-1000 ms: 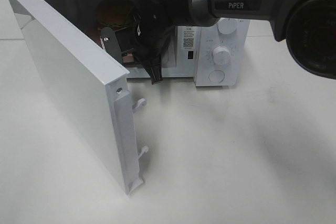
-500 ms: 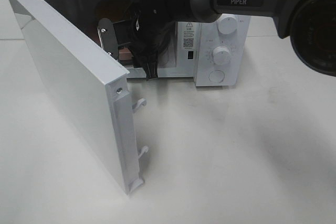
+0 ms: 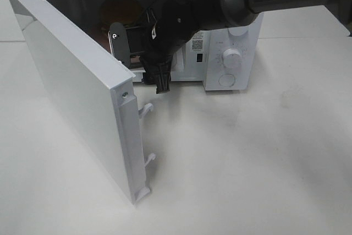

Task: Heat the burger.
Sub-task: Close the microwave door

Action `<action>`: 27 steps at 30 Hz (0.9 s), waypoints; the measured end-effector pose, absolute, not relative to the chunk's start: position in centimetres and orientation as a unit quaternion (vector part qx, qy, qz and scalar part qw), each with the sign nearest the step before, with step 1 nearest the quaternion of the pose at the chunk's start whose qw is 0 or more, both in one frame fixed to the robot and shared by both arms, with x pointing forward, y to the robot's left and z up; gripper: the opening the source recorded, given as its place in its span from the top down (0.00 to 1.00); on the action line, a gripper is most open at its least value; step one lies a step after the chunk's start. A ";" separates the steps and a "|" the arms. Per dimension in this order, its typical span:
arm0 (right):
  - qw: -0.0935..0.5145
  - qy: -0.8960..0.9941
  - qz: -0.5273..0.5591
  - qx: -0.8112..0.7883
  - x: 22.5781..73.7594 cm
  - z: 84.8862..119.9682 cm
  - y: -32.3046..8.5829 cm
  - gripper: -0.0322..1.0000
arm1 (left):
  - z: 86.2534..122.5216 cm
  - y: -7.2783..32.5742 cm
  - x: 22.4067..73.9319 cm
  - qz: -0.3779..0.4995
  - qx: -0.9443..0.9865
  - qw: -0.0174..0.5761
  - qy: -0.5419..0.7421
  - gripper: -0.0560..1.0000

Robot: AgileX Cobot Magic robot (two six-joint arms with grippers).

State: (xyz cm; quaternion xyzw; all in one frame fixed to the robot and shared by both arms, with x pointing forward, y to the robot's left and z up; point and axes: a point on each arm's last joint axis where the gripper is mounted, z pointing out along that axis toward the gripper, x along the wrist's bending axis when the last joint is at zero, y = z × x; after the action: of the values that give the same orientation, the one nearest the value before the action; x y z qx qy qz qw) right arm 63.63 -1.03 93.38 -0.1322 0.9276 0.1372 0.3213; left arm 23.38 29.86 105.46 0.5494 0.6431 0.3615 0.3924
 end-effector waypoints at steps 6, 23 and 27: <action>0.333 0.923 0.147 -0.123 62.6 95.0 -1.8 0.21 | 105.5 29.9 23.4 0.361 0.549 0.392 0.643 0.02; 0.332 0.928 0.141 -0.092 59.9 97.6 -6.3 0.23 | 105.5 29.9 23.4 0.361 0.549 0.392 0.643 0.02; 0.336 0.926 0.144 -0.092 59.1 98.3 -6.8 0.23 | 105.5 29.9 23.4 0.361 0.549 0.392 0.643 0.02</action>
State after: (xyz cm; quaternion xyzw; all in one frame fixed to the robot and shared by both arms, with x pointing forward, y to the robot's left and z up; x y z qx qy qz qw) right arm 59.13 -6.82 98.30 -0.0923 0.9261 0.1442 0.3362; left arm 23.38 29.86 105.46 0.5494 0.6431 0.3615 0.3924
